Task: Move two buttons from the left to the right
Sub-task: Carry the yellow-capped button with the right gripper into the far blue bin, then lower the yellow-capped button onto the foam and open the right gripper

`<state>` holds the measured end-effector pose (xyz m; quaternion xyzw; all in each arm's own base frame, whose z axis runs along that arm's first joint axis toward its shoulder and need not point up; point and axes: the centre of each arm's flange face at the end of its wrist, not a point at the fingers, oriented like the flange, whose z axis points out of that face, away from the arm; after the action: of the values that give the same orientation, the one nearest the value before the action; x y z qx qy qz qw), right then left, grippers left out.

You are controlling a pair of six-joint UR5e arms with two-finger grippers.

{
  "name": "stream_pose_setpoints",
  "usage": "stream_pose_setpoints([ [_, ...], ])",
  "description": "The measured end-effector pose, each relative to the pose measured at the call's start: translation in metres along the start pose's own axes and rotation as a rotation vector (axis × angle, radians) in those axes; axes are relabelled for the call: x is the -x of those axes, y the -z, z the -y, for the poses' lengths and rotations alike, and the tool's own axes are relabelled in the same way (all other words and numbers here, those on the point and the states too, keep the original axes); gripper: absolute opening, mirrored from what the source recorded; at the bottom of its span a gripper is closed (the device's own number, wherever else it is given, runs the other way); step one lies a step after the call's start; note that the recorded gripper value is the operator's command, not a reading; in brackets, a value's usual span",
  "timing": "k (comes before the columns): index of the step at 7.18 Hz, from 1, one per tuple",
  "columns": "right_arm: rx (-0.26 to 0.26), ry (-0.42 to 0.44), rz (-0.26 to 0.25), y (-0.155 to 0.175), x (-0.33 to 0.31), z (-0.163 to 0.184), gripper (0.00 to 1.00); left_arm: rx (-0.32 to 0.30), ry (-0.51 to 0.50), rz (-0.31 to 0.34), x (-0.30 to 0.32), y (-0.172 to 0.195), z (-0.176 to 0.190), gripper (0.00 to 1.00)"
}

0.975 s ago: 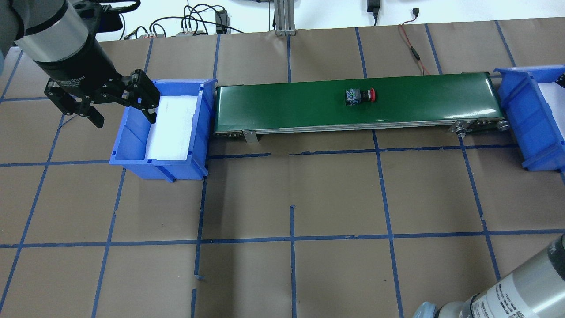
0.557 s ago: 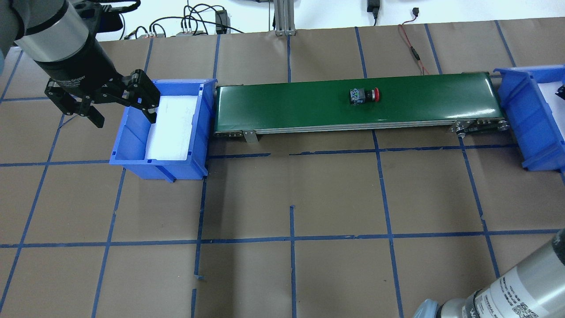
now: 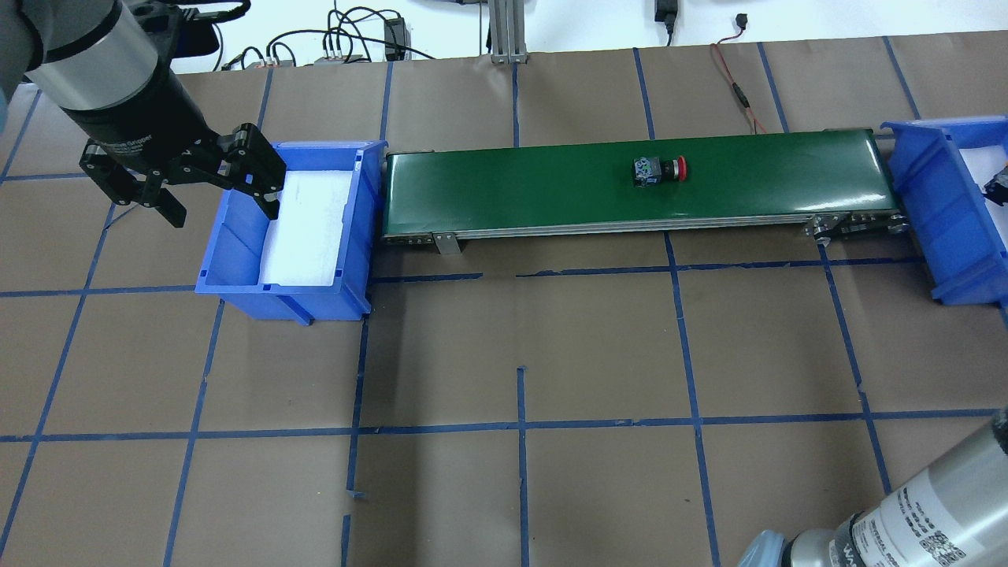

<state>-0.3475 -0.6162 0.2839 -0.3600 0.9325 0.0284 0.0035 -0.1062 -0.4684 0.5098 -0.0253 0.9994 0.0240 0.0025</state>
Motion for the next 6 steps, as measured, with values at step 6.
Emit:
stream_pose_setpoints([
  [6,-0.042,0.357,-0.045,-0.025,-0.008,-0.011,0.28,-0.001,-0.001,-0.001,0.000,0.000,0.001,1.00],
])
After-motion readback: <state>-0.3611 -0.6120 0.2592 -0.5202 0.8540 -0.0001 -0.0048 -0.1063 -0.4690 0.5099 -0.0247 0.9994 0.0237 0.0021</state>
